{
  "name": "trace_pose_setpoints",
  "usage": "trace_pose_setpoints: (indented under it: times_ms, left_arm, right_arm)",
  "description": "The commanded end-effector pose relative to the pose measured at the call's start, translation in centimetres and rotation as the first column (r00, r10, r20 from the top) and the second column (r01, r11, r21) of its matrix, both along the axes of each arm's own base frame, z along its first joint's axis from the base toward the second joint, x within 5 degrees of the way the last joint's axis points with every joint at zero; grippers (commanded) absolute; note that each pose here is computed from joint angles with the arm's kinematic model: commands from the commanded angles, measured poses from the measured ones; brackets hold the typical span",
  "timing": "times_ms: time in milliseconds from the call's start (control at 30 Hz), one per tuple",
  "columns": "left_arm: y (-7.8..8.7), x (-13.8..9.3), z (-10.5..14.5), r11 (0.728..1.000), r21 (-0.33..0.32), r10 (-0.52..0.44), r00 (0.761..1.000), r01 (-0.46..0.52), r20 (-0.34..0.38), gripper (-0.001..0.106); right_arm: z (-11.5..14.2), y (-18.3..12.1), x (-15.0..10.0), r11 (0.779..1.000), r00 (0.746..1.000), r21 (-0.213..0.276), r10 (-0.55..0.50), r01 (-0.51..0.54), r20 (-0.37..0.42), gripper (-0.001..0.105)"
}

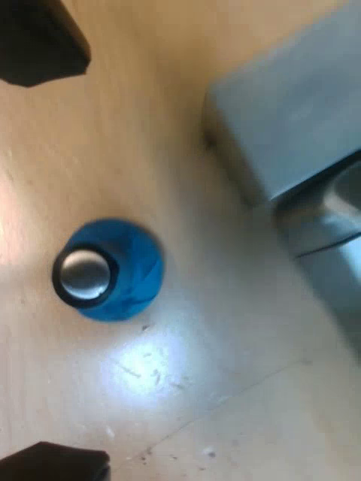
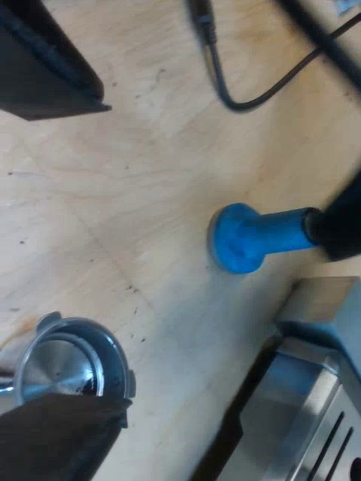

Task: Grind coffee beans and then tamp

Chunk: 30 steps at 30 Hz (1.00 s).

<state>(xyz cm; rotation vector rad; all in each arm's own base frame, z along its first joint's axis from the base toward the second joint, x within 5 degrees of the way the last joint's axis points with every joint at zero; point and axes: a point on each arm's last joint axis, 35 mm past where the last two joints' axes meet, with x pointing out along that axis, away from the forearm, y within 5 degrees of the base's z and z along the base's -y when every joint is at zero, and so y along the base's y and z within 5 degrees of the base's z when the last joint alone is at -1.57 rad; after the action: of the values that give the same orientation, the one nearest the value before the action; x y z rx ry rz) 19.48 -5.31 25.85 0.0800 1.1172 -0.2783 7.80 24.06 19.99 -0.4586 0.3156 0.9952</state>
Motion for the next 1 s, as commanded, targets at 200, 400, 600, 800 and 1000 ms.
trace_pose_setpoints:
  times_ms: [200, 400, 600, 800, 1000]
  left_arm:
    - [1.1, -3.9, 7.2, 0.998, -0.059, 0.017, 0.953, 0.001, 0.302, 0.105]
    - [1.6, -5.5, 11.3, 0.996, -0.087, 0.043, 0.895, -0.005, 0.444, 0.085]
    - [2.2, -5.4, 14.6, 0.988, -0.043, 0.146, 0.823, -0.146, 0.548, 0.057]
    - [2.4, -5.4, 17.1, 0.982, -0.016, 0.153, 0.755, -0.186, 0.638, 0.082]
    - [2.7, -5.7, 18.3, 0.98, -0.032, 0.167, 0.732, -0.195, 0.661, 0.086]
  right_arm:
    - [6.5, -0.5, 0.0, 0.996, 1.0, -0.089, -0.006, 0.007, 0.012, 0.077]
    - [12.4, -2.1, 1.2, 0.995, 0.992, -0.068, -0.061, 0.068, 0.107, 0.07]
    - [17.4, -4.9, 4.2, 0.98, 0.956, -0.008, -0.19, 0.197, 0.224, 0.048]
    - [21.0, -9.2, 6.8, 0.924, 0.894, 0.075, -0.381, 0.374, 0.237, 0.049]
    - [23.7, -15.7, 7.3, 0.821, 0.794, 0.09, -0.569, 0.564, 0.215, 0.049]
